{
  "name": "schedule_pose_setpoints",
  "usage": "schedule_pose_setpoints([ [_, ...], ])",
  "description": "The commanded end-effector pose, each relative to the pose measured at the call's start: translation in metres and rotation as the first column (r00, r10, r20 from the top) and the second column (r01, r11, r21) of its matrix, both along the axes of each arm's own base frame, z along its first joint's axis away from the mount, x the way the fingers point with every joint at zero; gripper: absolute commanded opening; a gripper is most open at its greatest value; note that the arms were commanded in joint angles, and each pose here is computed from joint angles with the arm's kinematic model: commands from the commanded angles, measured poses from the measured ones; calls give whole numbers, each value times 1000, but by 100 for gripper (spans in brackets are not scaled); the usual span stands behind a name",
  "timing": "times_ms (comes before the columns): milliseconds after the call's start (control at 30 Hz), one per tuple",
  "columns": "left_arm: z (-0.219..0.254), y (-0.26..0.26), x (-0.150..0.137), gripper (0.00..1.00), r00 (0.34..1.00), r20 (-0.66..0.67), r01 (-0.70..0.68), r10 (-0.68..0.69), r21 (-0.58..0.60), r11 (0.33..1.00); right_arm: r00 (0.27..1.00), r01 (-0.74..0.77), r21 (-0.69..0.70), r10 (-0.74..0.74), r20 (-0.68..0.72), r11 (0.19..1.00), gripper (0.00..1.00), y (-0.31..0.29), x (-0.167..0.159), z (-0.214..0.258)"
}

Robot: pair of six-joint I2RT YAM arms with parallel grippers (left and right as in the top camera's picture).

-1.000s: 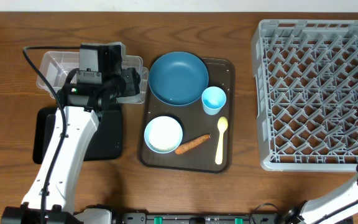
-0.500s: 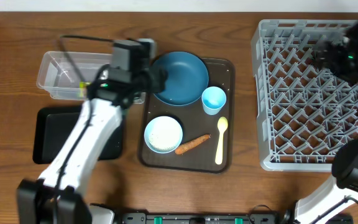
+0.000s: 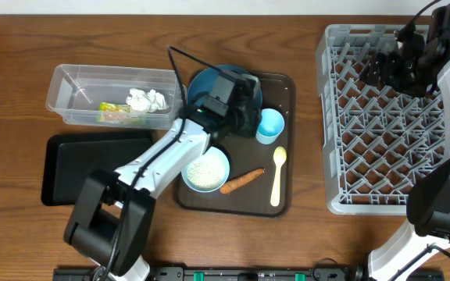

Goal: Sort waste into correct bins and load items into the dishwasher rack
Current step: 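Grasp the light-blue cup on the tray with the left gripper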

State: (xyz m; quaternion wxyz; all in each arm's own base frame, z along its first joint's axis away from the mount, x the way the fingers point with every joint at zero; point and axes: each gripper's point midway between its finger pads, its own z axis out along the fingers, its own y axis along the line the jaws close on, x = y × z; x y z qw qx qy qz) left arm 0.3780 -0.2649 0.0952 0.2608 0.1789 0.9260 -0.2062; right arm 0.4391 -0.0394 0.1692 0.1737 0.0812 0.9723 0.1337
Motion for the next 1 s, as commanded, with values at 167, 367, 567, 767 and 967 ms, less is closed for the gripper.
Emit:
schedule_pose_setpoints([
  [167, -4, -10, -4, 59, 1000, 0, 26, -26, 10, 1000, 999, -21, -23, 22, 31, 1000, 89, 2, 1, 11],
  [367, -9, -8, -7, 58, 1000, -11, 26, -26, 16, 1000, 999, -22, -22, 22, 29, 1000, 89, 2, 1, 11],
  [567, -11, -8, -8, 57, 1000, -15, 26, -26, 18, 999, 999, -21, -21, 22, 25, 1000, 89, 2, 0, 11],
  [767, -22, -8, -10, 57, 999, -43, 24, -23, 29, 999, 999, -22, -21, 22, 25, 1000, 89, 2, 0, 11],
  [967, -29, -18, -18, 58, 997, -56, 52, -49, 38, 998, 999, -22, -21, 22, 25, 1000, 88, 2, 0, 11],
])
